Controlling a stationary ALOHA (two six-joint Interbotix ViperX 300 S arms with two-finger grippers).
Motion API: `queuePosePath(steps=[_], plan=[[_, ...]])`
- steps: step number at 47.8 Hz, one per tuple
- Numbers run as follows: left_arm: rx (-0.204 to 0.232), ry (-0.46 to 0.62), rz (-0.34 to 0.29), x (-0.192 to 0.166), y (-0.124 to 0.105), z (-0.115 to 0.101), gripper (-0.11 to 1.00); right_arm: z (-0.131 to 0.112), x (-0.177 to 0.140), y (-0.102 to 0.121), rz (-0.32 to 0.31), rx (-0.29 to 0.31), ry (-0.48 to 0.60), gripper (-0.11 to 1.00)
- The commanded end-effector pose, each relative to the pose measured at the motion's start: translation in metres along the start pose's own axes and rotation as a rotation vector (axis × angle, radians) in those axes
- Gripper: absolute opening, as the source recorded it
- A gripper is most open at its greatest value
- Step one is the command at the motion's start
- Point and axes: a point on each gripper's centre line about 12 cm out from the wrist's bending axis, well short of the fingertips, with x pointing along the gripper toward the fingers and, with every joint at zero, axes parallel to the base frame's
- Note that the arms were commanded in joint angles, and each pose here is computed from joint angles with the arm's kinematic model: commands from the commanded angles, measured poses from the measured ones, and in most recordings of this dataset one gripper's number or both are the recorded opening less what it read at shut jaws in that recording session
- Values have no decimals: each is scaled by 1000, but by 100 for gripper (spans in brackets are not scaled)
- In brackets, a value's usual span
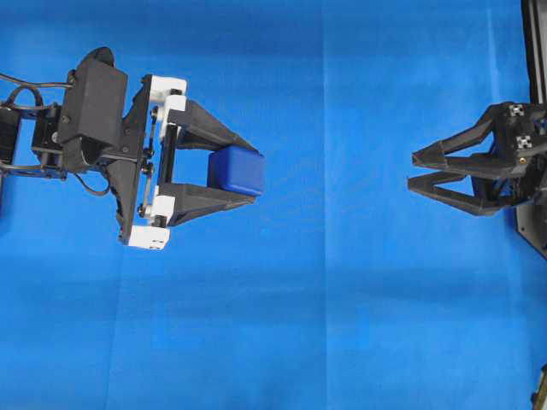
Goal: Handover the blue block to the right arm after grasping it with the left arm, then place it in the designated position.
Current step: 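Move the open right gripper toward the cube held by the left gripper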
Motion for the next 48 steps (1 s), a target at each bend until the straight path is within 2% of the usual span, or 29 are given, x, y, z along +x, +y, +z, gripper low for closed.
queuePosePath(steps=[1,17,48], plan=[[-1,-41,-3,-3,-1,13,49,5,1,-11,-26,-2,-19,96],[-3,-44,-6,-3,-2,13,49,7,23,-24,-12,0,-15,96],[-2,-38,-7,-3,-2,13,49,9,105,-58,16,4,-5,96]])
